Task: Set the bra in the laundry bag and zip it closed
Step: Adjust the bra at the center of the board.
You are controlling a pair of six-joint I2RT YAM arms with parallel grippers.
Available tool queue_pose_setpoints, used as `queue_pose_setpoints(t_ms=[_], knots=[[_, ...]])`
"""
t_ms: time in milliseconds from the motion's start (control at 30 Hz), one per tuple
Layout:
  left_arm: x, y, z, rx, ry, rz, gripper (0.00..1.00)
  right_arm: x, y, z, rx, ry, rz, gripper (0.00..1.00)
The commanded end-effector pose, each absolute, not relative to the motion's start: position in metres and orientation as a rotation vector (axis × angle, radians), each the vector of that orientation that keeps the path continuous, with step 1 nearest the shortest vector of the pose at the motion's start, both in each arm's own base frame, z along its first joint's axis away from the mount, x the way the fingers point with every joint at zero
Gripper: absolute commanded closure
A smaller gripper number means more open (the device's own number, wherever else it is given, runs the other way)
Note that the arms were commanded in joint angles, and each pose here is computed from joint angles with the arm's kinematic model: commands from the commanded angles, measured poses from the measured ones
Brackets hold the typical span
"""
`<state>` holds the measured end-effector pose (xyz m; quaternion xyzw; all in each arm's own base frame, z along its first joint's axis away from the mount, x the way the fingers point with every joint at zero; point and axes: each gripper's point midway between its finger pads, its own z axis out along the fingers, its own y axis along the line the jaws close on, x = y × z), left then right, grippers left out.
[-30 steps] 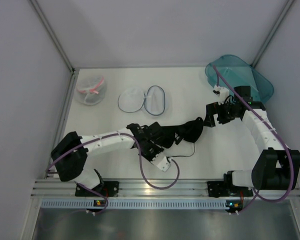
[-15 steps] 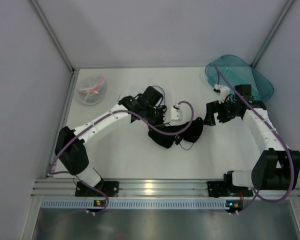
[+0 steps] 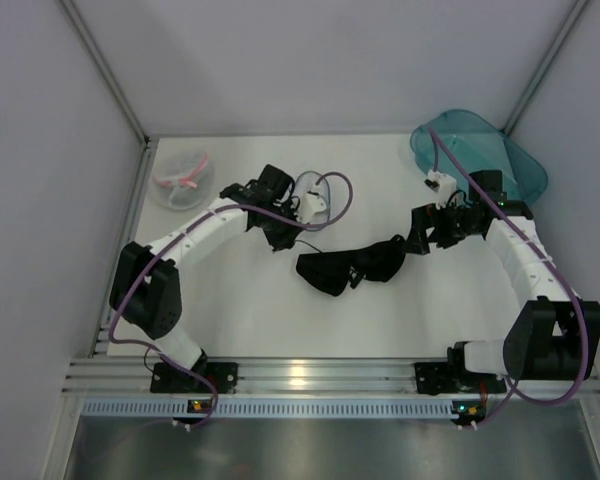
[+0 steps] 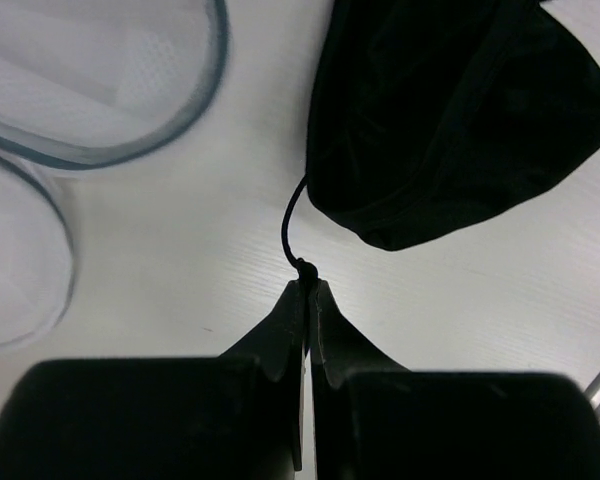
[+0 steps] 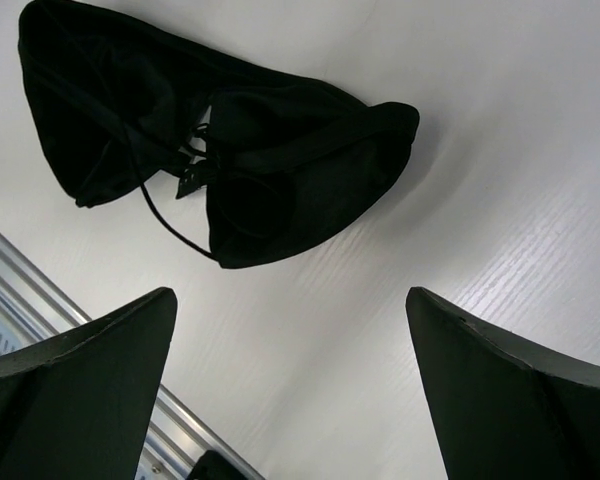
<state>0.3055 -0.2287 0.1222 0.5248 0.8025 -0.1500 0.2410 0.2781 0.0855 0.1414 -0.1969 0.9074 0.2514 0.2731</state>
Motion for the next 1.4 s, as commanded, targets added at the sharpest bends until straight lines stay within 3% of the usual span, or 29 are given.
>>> queue_pose_setpoints(t_ms=[0, 367, 600, 733, 933, 1367], knots=[[0.286, -0.230, 0.108, 1.476, 2.203, -0.498, 1.00, 0.278, 0.092, 0.158, -0.577, 2.384, 0.737, 0.01], [0.241, -0.241, 0.091, 1.549, 2.232, -0.621, 1.00, 0.274, 0.100, 0.150, -0.557, 2.405, 0.777, 0.02], [0.243, -0.247, 0.095, 1.543, 2.186, -0.619, 1.00, 0.272, 0.147, 0.148, -0.615, 2.378, 0.844, 0.19], [0.250, -0.264, 0.129, 1.493, 2.108, -0.675, 1.00, 0.278, 0.156, 0.149, -0.639, 2.378, 0.834, 0.21], [0.245, -0.307, 0.164, 1.476, 2.038, -0.701, 1.00, 0.297, 0.139, 0.162, -0.500, 2.333, 0.764, 0.21], [0.270, -0.396, 0.133, 1.357, 2.156, -0.761, 1.00, 0.308, 0.076, 0.168, -0.292, 2.328, 0.705, 0.20]])
